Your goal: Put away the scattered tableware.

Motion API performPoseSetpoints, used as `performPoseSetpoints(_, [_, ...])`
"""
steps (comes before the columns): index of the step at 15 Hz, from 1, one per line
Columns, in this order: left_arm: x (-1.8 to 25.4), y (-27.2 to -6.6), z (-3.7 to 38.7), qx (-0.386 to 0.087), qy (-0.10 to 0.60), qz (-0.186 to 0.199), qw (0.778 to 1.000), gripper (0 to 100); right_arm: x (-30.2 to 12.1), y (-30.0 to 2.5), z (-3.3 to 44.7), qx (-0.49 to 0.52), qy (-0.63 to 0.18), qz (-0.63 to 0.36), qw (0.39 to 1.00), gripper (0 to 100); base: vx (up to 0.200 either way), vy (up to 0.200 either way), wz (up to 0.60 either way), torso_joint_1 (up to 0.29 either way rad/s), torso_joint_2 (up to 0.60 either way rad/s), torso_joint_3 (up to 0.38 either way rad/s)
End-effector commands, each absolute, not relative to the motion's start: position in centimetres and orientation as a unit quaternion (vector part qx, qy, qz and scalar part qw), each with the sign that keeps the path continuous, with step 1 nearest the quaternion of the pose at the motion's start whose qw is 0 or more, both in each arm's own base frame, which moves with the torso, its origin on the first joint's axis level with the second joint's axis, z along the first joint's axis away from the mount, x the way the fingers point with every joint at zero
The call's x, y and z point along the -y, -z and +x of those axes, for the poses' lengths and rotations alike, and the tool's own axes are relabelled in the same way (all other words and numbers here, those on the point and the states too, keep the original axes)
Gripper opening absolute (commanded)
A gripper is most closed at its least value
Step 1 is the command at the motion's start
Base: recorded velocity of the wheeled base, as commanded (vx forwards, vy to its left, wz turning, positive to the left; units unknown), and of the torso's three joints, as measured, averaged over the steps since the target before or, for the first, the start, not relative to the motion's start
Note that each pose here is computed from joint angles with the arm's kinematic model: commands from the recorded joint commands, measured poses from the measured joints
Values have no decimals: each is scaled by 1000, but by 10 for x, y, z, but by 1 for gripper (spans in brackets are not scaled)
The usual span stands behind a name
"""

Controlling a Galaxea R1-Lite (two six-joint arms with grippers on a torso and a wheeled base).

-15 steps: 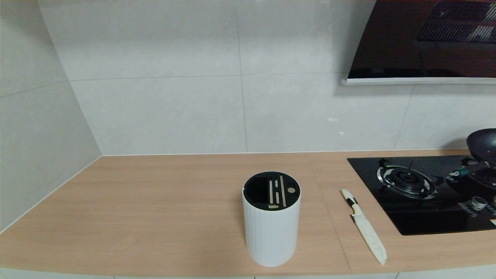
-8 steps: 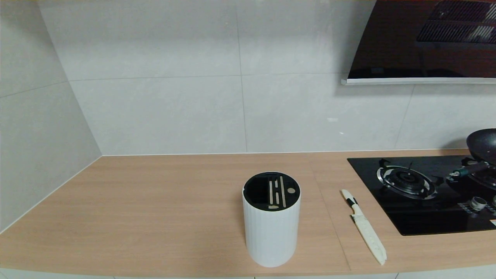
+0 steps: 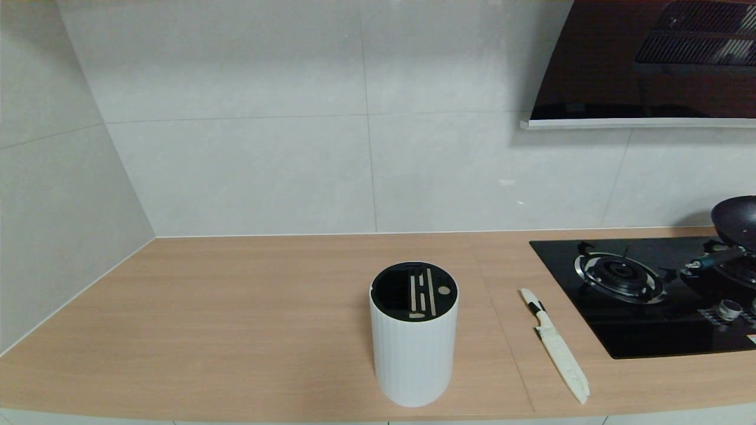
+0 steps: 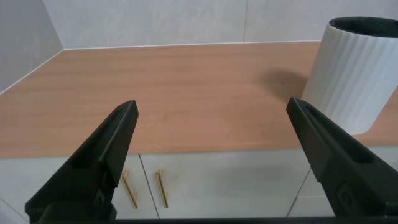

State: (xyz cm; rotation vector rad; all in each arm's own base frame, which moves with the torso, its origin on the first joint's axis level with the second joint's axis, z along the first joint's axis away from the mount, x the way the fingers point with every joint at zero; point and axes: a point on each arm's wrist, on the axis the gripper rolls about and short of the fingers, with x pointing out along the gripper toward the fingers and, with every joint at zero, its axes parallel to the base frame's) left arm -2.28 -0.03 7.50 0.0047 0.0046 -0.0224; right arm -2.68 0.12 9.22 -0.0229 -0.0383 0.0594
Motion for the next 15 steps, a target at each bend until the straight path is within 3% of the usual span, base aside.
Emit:
performPoseSetpoints(1, [0,-75,-23,-2,11,2,1000,100,-1,-138,-20,12,-68,4,998,100,0,0,0,0,0,0])
performPoseSetpoints(8, [0,-75,-23,-2,12,2,1000,100,-11,-187,65,-162,-109,-2,981,100,0,0,0,0,0,0])
performPoseSetpoints(12, [0,-75,-23,-2,11,2,1000,100,-20,-184,135,-263,-108,-3,959,100,0,0,0,0,0,0])
performPoseSetpoints(15, [0,-75,-23,-2,12,2,1000,100,-27,-165,184,-283,-106,-2,953,100,0,0,0,0,0,0])
